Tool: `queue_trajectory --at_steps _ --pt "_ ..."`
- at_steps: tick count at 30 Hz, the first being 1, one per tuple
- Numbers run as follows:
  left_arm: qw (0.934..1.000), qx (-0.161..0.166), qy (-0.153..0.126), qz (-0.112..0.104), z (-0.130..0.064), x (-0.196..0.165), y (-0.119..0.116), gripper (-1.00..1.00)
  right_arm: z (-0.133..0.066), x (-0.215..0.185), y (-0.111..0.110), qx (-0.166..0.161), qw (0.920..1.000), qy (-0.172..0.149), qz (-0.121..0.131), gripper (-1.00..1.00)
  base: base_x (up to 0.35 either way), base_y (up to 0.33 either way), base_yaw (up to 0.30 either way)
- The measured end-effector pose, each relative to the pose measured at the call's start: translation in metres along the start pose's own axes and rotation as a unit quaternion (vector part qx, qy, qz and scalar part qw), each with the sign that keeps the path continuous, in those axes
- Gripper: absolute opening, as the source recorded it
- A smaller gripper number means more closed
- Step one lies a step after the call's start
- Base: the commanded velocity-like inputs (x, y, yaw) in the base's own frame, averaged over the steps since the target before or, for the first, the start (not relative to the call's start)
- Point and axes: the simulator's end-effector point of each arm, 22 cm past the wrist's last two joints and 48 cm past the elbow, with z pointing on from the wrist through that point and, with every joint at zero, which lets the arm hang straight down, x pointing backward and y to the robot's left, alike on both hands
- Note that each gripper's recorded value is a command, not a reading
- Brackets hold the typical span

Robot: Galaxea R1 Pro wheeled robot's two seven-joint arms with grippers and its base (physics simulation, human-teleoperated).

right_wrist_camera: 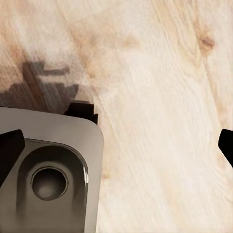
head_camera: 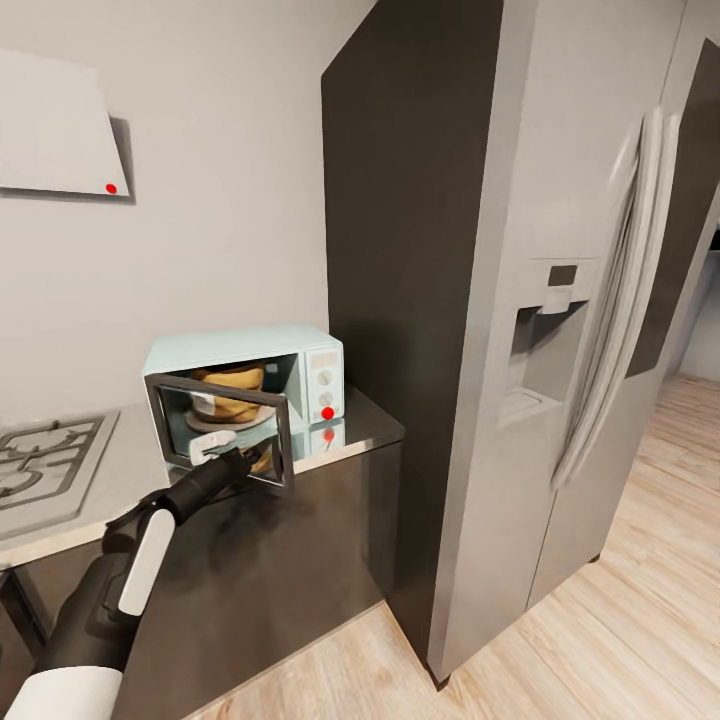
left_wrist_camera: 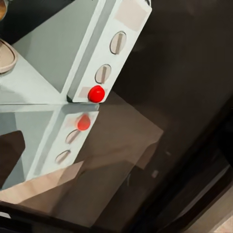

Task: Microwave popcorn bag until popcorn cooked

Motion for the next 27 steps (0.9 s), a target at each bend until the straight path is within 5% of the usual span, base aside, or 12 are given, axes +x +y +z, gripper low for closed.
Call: queue_trajectory --at_steps 7,17,27 --pt "0.9999 -0.002 0.002 0.016 0.001 0.002 -0.001 1.0 0.0 0.0 -0.001 0.001 1.0 0.0 -0.001 1.0 0.0 0.0 0.0" --pt "1.0 0.001 0.003 0.009 0.002 0.004 -0.004 1.0 0.0 0.0 -0.001 0.001 1.0 -0.001 -0.001 1.0 0.052 0.0 0.0" --pt "0.9991 0.03 0.024 0.018 0.01 0.021 -0.032 1.0 0.0 0.0 0.0 0.0 1.0 -0.001 -0.002 1.0 0.143 0.0 0.0"
